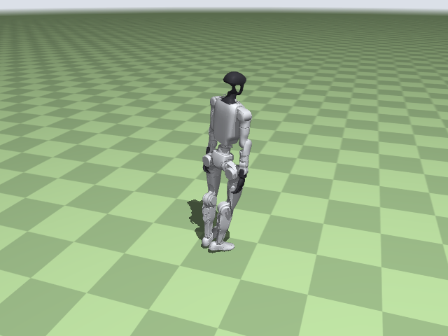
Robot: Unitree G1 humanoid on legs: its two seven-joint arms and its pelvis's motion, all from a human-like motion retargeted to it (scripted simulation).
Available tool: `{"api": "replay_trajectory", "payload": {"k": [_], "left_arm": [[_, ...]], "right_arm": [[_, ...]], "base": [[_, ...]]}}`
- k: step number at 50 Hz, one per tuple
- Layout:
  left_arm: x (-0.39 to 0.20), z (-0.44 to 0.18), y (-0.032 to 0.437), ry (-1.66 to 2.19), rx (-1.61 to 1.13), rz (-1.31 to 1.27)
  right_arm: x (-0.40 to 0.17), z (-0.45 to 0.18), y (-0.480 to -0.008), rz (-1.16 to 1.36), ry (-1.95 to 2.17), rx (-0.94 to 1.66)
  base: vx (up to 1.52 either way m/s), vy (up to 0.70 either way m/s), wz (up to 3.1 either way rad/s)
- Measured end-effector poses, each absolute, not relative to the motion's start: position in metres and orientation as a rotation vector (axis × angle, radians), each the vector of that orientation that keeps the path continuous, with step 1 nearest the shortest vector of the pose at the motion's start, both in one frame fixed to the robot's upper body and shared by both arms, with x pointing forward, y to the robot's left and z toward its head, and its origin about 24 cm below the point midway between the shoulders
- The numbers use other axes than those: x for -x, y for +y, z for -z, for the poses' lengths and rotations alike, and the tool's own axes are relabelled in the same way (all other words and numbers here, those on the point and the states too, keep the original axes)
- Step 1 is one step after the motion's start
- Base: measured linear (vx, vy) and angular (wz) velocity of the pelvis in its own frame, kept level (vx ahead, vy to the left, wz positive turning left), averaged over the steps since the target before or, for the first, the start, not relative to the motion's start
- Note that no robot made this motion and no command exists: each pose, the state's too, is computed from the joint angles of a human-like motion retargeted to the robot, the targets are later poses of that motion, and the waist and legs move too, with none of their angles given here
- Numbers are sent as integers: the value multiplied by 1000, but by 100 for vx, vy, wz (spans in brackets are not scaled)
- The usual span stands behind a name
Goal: In place motions
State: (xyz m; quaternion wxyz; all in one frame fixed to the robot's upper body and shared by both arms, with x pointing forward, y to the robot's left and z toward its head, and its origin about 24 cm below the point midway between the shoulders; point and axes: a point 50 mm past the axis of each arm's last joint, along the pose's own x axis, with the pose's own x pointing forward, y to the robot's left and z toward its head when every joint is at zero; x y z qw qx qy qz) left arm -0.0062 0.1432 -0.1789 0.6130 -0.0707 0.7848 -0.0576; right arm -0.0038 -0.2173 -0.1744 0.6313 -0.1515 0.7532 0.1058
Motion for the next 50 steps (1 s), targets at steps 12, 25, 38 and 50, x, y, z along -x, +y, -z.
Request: {"api": "replay_trajectory", "payload": {"k": [12,25,38,50], "left_arm": [[7,178,149,1804,282,60],[10,178,162,1812,174,166],[30,176,153,1871,254,111],[59,172,150,1959,277,7]], "right_arm": [[-4,176,-211,-354,1688,424],[-33,175,-219,-284,1562,468],[3,171,-238,-308,1666,559],[12,173,-232,-277,1671,471]], "base": [[7,-3,-18],[-8,2,45],[-30,12,196],[-21,16,139]]}}
